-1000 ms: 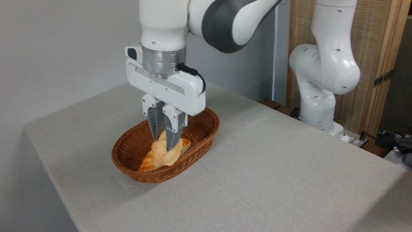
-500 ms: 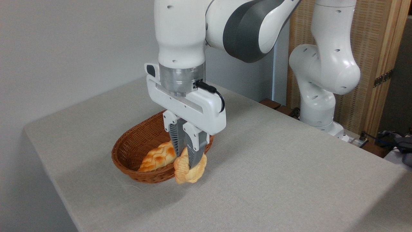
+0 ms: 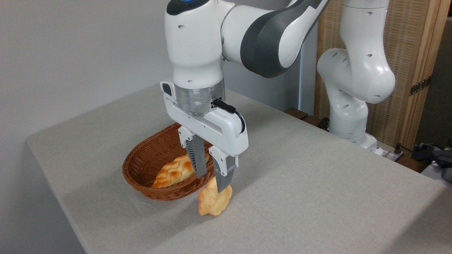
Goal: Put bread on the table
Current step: 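Carry the roll over the basket rim and lower it beside the basket, then open the gripper to release the roll onto the table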
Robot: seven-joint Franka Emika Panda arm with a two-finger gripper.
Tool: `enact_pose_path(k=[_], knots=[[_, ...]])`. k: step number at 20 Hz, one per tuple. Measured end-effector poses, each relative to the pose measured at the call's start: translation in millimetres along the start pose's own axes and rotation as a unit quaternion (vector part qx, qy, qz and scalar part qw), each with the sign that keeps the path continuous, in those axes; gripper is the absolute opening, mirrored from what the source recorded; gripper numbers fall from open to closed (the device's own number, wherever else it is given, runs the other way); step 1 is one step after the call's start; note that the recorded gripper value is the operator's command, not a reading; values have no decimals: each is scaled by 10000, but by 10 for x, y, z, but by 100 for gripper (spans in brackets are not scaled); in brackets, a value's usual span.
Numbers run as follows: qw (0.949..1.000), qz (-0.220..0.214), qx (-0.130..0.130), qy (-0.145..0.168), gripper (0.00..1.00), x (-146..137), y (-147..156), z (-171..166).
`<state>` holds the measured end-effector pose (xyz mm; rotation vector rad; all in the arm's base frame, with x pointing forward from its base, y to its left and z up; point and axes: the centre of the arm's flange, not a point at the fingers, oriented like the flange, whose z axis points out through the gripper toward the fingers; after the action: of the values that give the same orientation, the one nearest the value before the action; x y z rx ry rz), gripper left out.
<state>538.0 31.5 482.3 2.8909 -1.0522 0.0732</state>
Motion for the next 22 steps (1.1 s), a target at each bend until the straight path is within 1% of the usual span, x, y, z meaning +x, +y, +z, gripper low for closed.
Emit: enact_pose_path(k=[9,12,14,17,22], knots=[[10000,65,-4,-8,100,50,50,4],[9999,131,56,60,100,116,85,-83],[9996,206,140,156,100,206,137,-207],[9987,294,264,312,100,369,272,-407],[9980,459,277,342,100,614,584,-457]])
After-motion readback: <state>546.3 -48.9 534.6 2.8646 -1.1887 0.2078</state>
